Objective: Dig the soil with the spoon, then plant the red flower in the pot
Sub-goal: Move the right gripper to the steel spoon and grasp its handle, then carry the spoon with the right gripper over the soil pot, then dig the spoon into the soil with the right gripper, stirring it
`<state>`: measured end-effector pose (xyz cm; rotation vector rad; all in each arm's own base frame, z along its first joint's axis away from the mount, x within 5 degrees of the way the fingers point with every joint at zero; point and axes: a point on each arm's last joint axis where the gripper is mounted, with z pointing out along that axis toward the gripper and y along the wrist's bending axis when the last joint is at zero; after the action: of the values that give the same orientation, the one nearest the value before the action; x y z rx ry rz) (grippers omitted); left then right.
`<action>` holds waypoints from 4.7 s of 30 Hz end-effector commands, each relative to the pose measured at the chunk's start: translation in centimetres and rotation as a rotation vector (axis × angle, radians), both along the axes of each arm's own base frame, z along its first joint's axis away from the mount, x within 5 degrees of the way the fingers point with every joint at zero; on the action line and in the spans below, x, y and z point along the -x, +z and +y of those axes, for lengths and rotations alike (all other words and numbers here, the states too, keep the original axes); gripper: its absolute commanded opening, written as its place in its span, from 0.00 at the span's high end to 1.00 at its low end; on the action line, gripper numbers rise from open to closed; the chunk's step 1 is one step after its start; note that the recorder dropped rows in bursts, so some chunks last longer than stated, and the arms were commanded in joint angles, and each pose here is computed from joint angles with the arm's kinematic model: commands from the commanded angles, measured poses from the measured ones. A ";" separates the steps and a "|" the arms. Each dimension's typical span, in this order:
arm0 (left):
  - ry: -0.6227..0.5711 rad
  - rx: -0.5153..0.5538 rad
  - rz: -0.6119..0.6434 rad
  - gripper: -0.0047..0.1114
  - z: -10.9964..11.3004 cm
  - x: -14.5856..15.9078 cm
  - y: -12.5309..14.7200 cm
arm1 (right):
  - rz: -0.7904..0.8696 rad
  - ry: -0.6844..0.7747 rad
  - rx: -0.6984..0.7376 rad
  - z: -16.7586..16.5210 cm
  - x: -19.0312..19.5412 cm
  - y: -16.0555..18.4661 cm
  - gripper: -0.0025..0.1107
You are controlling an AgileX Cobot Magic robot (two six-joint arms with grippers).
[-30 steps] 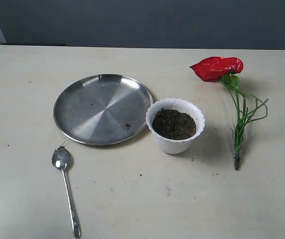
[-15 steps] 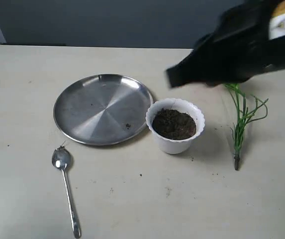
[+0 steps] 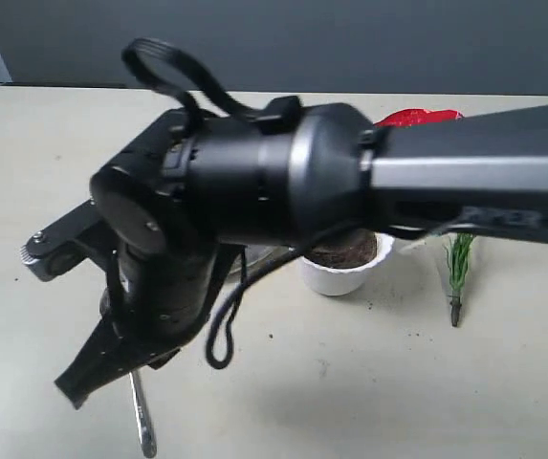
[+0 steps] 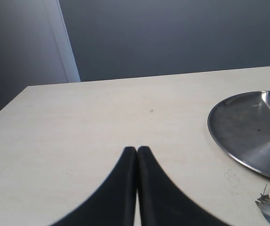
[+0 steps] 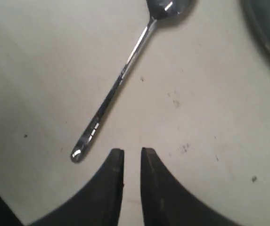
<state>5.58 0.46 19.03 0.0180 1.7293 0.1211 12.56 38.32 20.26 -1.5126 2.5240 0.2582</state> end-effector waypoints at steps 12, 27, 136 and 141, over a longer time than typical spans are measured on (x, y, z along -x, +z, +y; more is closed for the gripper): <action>-0.006 0.001 -0.014 0.96 0.0 0.0 0.2 | 0.084 -0.098 -0.040 3.4 -0.2 -3.9 0.55; -0.006 0.001 -0.014 0.96 0.0 0.0 0.2 | 0.076 -0.100 0.010 3.9 -0.6 -7.9 0.63; -0.006 0.001 -0.014 0.96 0.0 0.0 0.2 | -0.697 0.613 0.987 -16.9 -5.9 -0.6 0.98; -0.006 0.001 -0.014 0.96 0.0 0.0 0.2 | -0.733 0.541 0.987 -16.8 -6.1 0.2 0.98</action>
<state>5.58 0.46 19.03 0.0180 1.7293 0.1211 18.37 21.33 19.78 -2.0848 1.5898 -1.3727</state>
